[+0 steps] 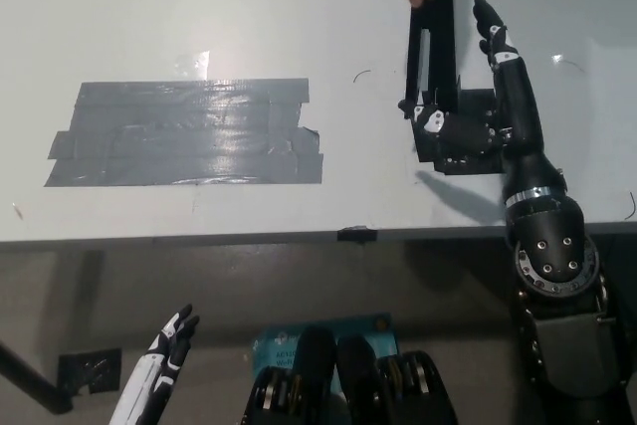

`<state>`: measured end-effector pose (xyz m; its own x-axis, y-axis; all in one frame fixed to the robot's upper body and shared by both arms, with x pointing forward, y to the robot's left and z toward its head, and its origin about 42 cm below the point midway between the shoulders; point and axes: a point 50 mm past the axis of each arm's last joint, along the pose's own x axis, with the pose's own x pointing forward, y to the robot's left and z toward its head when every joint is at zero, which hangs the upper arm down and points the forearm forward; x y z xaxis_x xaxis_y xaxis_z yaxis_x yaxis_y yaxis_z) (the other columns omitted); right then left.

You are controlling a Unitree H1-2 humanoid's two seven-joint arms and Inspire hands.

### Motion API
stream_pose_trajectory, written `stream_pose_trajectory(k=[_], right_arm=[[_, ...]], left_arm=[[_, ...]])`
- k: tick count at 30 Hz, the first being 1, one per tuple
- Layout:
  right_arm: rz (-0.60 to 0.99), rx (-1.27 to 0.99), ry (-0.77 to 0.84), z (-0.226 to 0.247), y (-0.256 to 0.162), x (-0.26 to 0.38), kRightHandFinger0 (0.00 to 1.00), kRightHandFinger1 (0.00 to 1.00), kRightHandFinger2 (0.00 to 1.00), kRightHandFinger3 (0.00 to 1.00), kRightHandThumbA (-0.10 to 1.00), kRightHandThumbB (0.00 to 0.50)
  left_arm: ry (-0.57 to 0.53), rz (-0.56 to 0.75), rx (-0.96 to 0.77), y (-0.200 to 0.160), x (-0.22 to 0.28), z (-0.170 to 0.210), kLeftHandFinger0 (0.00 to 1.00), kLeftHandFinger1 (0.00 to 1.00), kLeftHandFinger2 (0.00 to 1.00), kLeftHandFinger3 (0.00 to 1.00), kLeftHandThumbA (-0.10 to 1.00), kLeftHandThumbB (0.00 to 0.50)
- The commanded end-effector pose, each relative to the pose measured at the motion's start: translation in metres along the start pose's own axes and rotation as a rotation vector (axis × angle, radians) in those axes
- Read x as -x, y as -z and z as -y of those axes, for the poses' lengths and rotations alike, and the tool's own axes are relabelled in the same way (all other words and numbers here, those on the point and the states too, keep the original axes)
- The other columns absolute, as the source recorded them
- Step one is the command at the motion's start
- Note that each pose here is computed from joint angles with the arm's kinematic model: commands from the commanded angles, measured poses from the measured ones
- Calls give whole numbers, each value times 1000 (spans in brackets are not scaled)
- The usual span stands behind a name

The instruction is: A person hands a stapler to the robot and the robot grabs it with its right hand and places it on the desk infront of it

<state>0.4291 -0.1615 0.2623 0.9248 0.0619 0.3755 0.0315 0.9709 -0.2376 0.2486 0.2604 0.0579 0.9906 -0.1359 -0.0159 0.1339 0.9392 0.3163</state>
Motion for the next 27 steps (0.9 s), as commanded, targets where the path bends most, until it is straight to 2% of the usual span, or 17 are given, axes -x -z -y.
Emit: stream_pose_trajectory(k=[1,8,12,16,17,24,27], right_arm=[[115,-36,41,4,-22,-3,1000,1000,1000,1000,928,280],[90,-28,19,1,-19,-8,1000,1000,1000,1000,974,285],[52,-16,3,-1,-17,-17,1000,1000,1000,1000,1000,305],[24,-6,10,0,-12,-29,1000,1000,1000,1000,995,301],[12,-8,14,1,-11,-33,1000,1000,1000,1000,997,321],[-27,3,35,3,-4,-54,1000,1000,1000,1000,970,332],[-63,14,19,5,0,-67,1000,1000,1000,1000,1000,348]], left_arm=[[-12,60,-6,-8,-3,-5,1000,1000,1000,1000,1000,500],[-3,71,-6,-9,-5,-5,1000,1000,1000,1000,1000,500],[-6,65,-1,-9,-5,-4,1000,1000,1000,1000,1000,500],[-4,65,-1,-10,-5,-4,1000,1000,1000,1000,1000,500],[-4,68,1,-9,-5,-5,1000,1000,1000,1000,1000,500],[-8,63,-8,-9,-5,-6,1000,1000,1000,1000,1000,500],[-9,63,-5,-8,-5,-5,1000,1000,1000,1000,1000,500]])
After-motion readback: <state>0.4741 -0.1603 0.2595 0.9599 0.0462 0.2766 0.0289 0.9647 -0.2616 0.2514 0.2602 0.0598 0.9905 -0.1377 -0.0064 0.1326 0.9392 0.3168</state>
